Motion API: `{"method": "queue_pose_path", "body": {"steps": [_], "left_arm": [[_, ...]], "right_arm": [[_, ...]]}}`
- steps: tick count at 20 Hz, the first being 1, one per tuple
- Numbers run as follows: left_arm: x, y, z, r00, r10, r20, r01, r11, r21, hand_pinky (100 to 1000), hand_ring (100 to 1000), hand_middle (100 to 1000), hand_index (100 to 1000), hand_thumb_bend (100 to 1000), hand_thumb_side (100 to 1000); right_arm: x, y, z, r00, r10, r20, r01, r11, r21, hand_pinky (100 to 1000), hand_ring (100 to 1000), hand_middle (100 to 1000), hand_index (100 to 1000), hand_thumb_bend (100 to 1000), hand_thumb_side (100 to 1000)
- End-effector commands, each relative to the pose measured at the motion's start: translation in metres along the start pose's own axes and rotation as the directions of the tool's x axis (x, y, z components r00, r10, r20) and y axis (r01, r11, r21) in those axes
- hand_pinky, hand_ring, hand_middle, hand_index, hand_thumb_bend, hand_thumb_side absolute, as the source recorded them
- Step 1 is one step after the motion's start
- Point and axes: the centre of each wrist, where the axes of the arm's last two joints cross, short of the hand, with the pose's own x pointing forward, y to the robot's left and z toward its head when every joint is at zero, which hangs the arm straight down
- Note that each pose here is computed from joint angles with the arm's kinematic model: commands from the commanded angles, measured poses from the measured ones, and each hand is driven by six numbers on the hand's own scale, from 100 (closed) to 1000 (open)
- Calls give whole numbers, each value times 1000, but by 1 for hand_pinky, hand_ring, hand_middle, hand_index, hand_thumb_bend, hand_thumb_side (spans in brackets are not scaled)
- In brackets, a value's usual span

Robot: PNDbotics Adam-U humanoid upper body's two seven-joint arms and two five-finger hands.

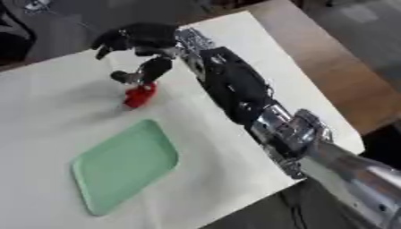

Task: Pick up objects on the table and place them in the box.

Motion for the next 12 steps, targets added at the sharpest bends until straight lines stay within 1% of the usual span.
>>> {"method": "queue_pose_path", "body": {"steps": [1,5,12], "left_arm": [[3,6,-5,1000,-14,27,13,1000,9,336,485,643,810,310,791],[3,6,-5,1000,-13,27,13,1000,10,336,485,643,810,310,791],[4,6,-6,1000,-10,30,10,1000,13,337,485,643,810,310,791]], "right_arm": [[-7,-12,8,999,29,-25,-29,999,-14,678,800,873,865,221,915],[-8,-10,9,999,22,-37,-22,1000,-13,680,797,872,864,224,921],[-5,-3,6,1000,5,-28,-5,1000,-10,683,795,871,865,228,926]]}}
